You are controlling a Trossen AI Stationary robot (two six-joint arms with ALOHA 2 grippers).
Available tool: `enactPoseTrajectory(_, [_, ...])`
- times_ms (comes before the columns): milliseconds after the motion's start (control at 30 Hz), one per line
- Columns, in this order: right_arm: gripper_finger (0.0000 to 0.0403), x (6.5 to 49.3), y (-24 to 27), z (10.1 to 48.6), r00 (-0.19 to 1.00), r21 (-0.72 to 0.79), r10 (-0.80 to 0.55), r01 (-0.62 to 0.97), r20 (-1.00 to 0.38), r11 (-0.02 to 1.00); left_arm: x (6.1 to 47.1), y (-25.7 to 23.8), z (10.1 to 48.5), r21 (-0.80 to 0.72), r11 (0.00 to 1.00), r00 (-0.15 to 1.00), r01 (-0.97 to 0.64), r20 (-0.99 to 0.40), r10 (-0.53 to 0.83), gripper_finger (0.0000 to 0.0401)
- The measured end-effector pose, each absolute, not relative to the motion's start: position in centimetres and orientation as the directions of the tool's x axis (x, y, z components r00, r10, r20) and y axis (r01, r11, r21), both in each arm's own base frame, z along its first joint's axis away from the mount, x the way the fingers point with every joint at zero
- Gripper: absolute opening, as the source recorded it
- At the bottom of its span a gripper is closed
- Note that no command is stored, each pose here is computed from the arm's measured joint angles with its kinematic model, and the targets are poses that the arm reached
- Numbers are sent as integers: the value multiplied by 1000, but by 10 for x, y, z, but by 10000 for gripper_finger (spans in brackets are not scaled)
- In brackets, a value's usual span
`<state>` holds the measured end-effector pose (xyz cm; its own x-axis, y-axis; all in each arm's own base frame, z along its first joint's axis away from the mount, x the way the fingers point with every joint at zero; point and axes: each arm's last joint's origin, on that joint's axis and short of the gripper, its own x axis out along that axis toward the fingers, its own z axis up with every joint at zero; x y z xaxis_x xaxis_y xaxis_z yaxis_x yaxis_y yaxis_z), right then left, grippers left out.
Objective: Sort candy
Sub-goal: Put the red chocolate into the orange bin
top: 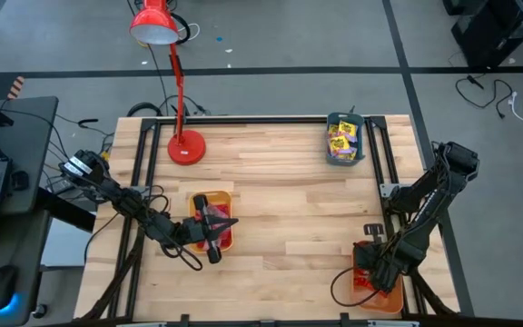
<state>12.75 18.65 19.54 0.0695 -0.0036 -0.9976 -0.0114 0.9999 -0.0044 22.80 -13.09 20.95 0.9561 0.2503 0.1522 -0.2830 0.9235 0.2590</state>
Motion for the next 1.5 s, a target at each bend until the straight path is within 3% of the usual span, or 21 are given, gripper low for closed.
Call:
enactPoseTrajectory(767, [46,127,186,195,69,-5,-4,-6,-998,1000,228,-131,209,258,924,957,-281,148,249,5])
enactPoseTrajectory(1100, [46,130,185,195,64,6,-3,133,-998,991,228,-131,209,258,925,957,-280,147,249,5])
enactPoseTrajectory(1500, [45,128,182,194,48,-17,-19,49,-999,999,228,-131,209,258,925,957,-280,147,249,5])
